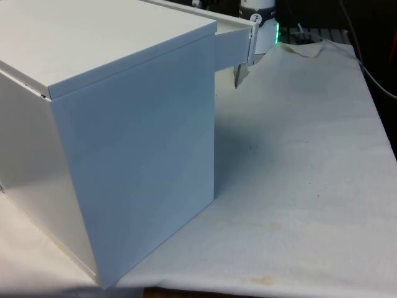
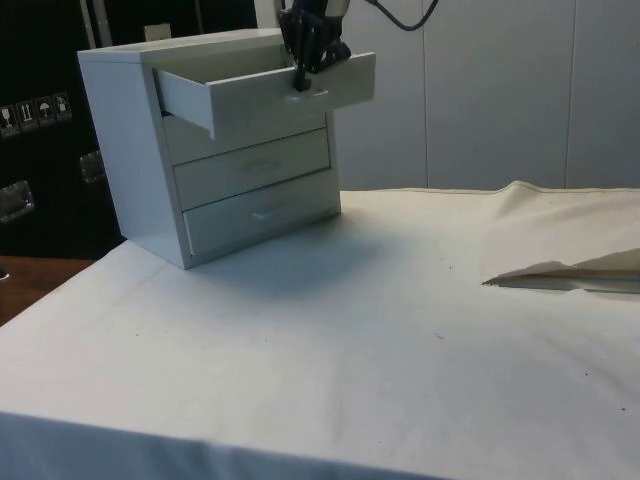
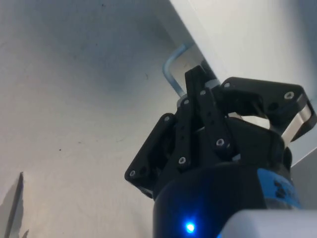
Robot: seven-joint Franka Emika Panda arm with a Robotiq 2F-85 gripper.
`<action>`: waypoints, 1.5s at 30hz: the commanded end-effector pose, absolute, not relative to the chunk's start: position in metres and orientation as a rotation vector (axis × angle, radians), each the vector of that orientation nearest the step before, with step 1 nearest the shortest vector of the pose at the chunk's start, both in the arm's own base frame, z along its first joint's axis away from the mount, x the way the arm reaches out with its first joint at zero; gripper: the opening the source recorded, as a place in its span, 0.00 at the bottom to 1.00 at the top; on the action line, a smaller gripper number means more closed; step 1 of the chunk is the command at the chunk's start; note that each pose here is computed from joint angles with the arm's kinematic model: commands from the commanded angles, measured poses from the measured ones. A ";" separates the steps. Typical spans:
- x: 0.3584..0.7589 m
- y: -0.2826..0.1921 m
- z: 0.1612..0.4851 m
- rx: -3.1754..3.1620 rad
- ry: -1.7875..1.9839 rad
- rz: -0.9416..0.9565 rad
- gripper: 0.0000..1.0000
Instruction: Open the drawer, then close it.
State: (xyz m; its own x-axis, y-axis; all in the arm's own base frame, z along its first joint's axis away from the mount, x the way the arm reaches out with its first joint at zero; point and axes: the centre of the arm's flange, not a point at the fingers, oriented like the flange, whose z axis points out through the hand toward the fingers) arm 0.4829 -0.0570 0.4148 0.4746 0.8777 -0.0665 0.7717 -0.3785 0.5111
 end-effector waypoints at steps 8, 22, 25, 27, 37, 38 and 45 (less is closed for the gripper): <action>0.492 -0.062 0.428 2.205 1.362 0.276 0.00; 0.502 -0.065 0.439 2.168 1.357 0.262 0.00; 0.502 -0.063 0.438 2.176 1.362 0.267 0.00; 0.507 -0.067 0.442 2.151 1.356 0.257 0.00; 0.520 -0.073 0.445 2.121 1.348 0.244 0.00; 0.523 -0.074 0.445 2.114 1.347 0.240 0.00; 0.531 -0.074 0.443 2.101 1.345 0.231 0.00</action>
State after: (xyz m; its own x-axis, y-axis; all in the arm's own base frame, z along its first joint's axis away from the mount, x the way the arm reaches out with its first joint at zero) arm 0.5281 -0.0729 0.4416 0.4625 0.8696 -0.1727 0.7647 -0.2926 0.5741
